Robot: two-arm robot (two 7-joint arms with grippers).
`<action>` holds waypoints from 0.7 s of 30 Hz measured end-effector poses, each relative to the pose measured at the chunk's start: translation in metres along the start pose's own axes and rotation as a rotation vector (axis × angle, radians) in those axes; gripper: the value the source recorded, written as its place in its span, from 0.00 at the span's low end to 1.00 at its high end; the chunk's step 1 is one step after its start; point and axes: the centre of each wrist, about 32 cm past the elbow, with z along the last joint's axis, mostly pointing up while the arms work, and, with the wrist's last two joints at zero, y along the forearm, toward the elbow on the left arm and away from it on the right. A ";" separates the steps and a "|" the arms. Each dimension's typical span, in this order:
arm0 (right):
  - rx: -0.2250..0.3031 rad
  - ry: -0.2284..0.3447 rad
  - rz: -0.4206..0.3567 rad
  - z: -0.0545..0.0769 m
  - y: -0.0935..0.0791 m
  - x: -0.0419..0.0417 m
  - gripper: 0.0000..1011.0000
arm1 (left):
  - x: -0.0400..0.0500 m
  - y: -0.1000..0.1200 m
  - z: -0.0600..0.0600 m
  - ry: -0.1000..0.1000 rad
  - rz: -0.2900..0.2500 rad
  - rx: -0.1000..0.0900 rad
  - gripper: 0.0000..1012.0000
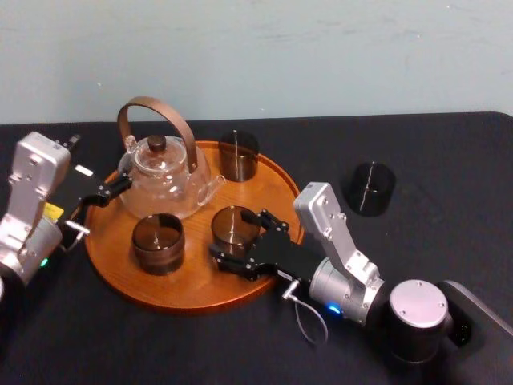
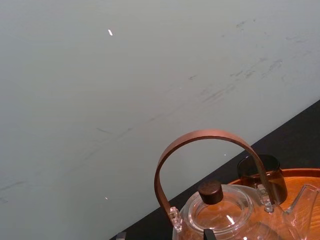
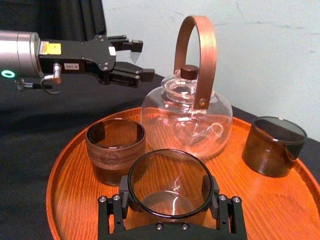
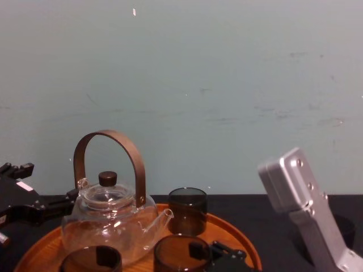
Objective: Pick up the glass from the table and place it on the tray.
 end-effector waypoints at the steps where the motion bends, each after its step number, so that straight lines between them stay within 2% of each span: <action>1: -0.004 0.002 0.002 -0.001 0.001 -0.0001 0.90 | 0.0000 0.000 0.000 0.000 0.000 0.000 0.99; 21: -0.028 0.016 0.025 -0.010 0.011 -0.0031 0.90 | 0.0000 0.000 0.000 0.000 0.000 0.000 0.99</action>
